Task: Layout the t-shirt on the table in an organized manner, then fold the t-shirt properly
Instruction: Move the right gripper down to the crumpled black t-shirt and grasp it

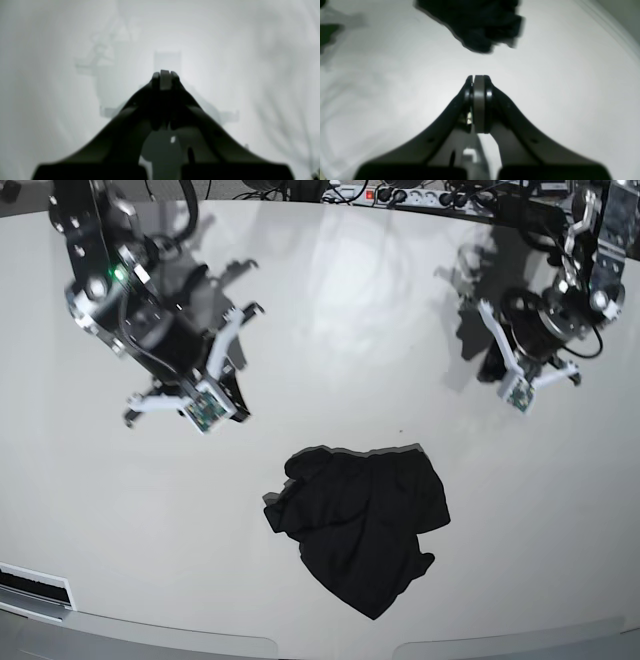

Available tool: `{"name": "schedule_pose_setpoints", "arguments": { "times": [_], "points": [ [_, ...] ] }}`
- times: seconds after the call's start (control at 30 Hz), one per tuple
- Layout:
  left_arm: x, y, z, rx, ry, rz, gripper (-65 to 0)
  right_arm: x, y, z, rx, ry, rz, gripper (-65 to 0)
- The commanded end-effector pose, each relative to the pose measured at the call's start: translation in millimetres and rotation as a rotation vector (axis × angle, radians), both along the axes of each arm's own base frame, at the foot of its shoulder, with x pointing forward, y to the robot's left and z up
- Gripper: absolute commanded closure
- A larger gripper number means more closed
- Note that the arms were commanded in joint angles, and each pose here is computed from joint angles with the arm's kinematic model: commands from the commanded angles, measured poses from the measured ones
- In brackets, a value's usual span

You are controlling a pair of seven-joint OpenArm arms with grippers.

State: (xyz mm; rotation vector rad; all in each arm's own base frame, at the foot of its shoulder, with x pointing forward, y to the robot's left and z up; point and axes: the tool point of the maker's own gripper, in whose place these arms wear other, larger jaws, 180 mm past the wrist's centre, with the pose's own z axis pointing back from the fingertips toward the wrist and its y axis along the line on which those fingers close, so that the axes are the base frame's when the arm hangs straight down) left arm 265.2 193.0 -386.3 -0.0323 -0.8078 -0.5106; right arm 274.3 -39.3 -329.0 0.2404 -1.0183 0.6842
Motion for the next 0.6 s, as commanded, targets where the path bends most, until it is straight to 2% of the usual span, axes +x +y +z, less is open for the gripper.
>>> {"name": "schedule_pose_setpoints", "arguments": {
  "times": [0.0,0.13,0.23,0.37,0.47,0.57],
  "points": [
    [15,3,11,-0.016,-0.043,-0.001,0.0,19,8,11,0.039,-0.045,0.002,-0.5],
    [50,10,17,-0.067,-0.059,0.007,0.0,69,20,-13,0.066,0.015,-0.027,-18.8],
    [73,19,18,-0.082,-0.063,0.026,0.0,100,21,-32,0.058,0.078,-0.061,-27.1],
    [92,32,12,-0.121,-0.034,0.053,0.0,124,10,-68,0.039,0.203,-0.138,-32.5],
    [100,39,6,-0.171,-0.006,0.072,0.0,135,9,-84,0.109,0.28,-0.172,-32.6],
    [103,42,2,-0.203,0.013,0.078,0.0,140,13,-90,0.162,0.321,-0.153,-32.6]
  ]
}}
